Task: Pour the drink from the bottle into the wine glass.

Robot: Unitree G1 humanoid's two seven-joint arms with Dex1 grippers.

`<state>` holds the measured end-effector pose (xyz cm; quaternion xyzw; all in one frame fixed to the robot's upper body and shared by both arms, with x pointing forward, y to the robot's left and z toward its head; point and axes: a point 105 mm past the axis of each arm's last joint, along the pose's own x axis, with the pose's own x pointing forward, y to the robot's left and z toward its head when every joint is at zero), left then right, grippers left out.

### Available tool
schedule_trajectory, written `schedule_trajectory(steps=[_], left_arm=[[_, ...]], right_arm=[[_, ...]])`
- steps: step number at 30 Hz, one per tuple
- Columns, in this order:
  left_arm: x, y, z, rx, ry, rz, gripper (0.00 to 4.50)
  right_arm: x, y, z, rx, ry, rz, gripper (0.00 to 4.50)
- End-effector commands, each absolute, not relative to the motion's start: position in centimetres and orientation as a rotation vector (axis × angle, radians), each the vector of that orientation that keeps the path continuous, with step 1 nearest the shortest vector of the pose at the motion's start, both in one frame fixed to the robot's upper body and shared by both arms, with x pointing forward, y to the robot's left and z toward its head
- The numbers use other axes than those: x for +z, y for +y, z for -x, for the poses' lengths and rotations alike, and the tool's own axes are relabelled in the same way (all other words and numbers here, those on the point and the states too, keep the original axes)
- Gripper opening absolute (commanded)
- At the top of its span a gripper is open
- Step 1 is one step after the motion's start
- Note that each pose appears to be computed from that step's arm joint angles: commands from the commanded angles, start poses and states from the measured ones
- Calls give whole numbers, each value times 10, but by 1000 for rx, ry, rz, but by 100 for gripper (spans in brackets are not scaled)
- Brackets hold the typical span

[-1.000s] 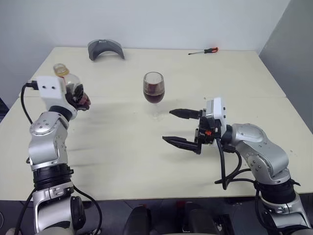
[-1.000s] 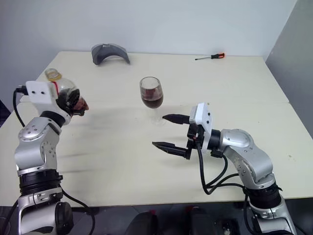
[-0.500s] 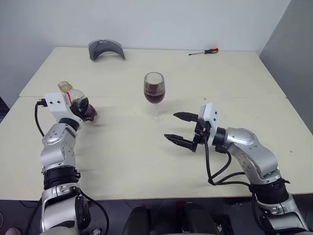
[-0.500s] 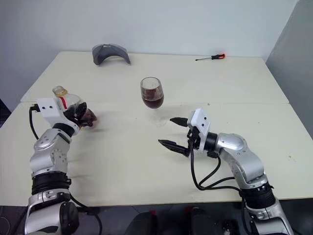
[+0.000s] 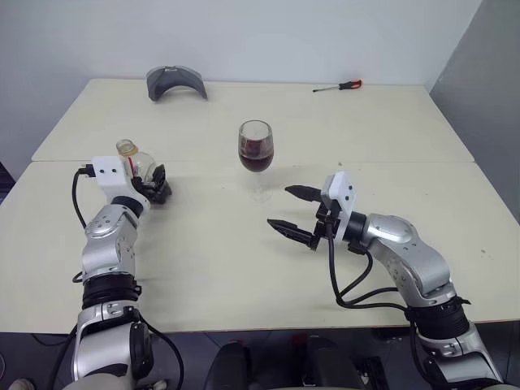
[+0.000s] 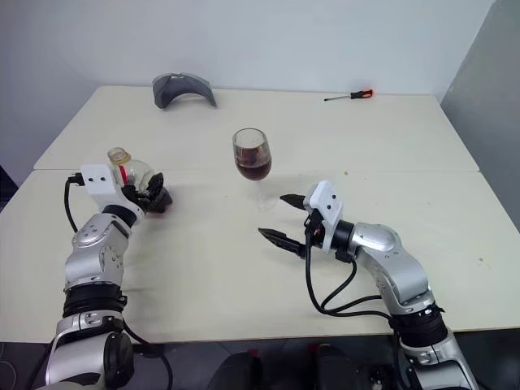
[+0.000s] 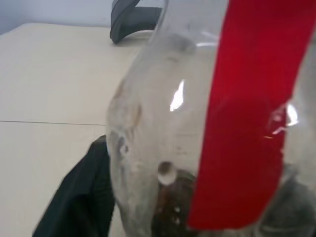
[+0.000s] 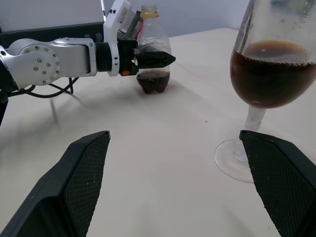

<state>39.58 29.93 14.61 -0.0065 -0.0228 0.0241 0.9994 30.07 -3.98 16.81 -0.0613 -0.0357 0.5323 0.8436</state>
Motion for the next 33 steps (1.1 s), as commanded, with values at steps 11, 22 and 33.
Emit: schedule_trajectory(steps=[11,22,33], left_arm=[[157,287,-349,116,-69,-47,448],[151,259,-280,116,34,-17,448],[125,206,-239,51,134,-28,448]], right_arm=[[184,-35,-296,1133,-149,143,450],[166,-73,-290,936,-72,175,450],[131,-144,-294,176,26,211,450]])
